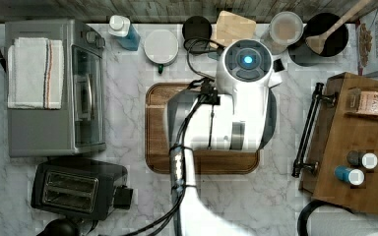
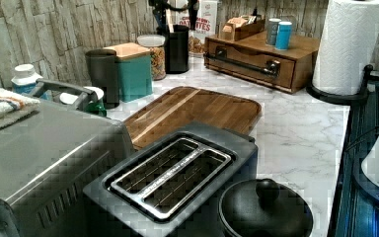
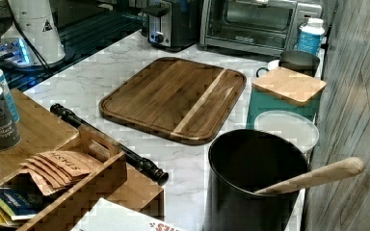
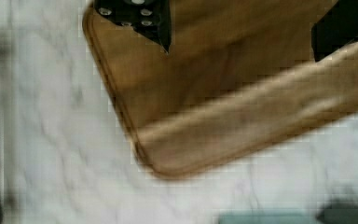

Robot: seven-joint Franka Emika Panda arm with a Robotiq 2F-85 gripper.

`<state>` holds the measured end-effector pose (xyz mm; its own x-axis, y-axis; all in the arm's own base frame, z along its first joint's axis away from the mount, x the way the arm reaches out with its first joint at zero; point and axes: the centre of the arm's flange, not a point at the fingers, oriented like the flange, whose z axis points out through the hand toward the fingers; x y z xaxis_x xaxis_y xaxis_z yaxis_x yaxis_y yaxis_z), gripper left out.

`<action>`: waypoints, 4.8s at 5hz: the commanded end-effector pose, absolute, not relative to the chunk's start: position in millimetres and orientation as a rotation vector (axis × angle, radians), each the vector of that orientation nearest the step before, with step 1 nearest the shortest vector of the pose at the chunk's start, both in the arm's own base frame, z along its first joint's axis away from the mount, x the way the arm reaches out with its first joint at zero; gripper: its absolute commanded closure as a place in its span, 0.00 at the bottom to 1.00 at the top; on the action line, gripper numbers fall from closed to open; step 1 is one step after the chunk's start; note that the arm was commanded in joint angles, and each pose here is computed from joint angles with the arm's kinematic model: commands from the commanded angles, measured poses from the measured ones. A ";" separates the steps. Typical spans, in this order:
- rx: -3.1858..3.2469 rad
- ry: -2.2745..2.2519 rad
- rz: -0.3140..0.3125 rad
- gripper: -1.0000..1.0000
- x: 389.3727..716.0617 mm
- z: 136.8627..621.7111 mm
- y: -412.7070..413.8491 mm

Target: Open the drawer.

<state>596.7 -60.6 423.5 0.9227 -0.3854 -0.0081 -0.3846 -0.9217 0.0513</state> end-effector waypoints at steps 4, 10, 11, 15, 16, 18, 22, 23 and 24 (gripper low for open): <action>2.933 -0.616 0.134 0.00 565.1 390.3 -244.7; 2.793 -0.550 -0.026 0.00 529.0 348.3 -310.7; 2.804 -0.576 -0.011 0.00 521.3 336.0 -314.2; 2.898 -0.648 0.032 0.00 523.3 293.9 -295.6; 2.886 -0.644 0.023 0.00 523.0 282.4 -290.2; 2.911 -0.593 0.040 0.00 522.2 243.8 -295.9; 2.913 -0.673 -0.011 0.00 537.3 251.3 -256.8; 3.002 -0.639 0.008 0.00 552.3 245.7 -237.8; 3.081 -0.538 0.085 0.00 570.0 237.0 -193.5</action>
<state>529.1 -280.0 241.3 0.8800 -0.4748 0.0142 -0.4741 -0.8761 0.0875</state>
